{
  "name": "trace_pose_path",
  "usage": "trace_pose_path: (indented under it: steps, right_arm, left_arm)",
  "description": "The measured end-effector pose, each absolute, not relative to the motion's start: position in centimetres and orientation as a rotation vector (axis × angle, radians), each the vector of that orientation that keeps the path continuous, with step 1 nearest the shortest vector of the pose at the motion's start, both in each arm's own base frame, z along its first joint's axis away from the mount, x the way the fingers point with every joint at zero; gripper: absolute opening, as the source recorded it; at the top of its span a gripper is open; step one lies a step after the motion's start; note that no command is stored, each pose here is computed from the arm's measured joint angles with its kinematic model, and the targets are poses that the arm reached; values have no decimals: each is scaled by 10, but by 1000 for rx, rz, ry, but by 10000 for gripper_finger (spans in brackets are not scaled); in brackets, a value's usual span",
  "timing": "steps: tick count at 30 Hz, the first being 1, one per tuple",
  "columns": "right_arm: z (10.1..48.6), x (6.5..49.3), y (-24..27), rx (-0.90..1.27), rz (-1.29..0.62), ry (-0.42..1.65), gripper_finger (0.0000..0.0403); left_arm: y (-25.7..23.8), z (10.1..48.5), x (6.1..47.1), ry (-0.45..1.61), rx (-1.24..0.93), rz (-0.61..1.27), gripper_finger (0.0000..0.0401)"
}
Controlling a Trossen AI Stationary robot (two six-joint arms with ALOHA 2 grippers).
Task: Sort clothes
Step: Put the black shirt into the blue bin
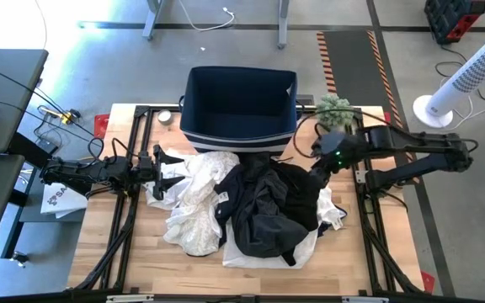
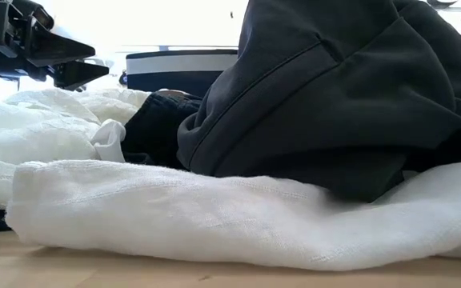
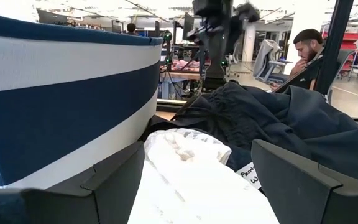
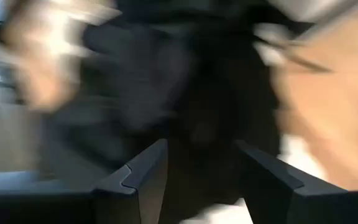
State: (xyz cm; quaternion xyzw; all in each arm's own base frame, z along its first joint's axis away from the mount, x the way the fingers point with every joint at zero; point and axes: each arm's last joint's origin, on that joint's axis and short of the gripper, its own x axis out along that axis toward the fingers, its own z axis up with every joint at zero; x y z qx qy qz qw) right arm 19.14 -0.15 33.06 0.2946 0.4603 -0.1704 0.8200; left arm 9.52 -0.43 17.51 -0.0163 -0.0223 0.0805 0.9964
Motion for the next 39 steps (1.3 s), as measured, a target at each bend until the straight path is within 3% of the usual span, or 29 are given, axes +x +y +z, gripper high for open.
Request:
trace_pose_path:
  steps: [7,10,12,15,17,22,28,33,39]
  right_arm:
    - [266,215,-24,602,-486,1089,177]
    - [237,225,-33,691,-435,1114,168]
    - [227,231,-35,736,-411,1117,142]
    - [232,235,-35,739,-408,1109,61]
    - [246,237,-35,725,-386,1078,19]
    - [308,236,-34,732,-301,961,10]
    - [401,227,-29,757,-53,727,6]
    - [492,208,-25,644,120,331,5]
    - [590,169,-21,334,164,-302,5]
  left_arm:
    - [-4,175,95,-45,-32,161,296]
    - [-4,175,95,-45,-32,161,296]
    - [-4,175,95,-45,-32,161,296]
    - [-4,175,95,-44,-32,161,296]
    - [-4,175,95,-44,-32,161,296]
    - [-4,175,95,-44,-32,161,296]
    - [-4,175,95,-44,-32,161,296]
    - [-4,175,95,-44,-32,161,296]
    - [-4,175,95,-44,-32,161,296]
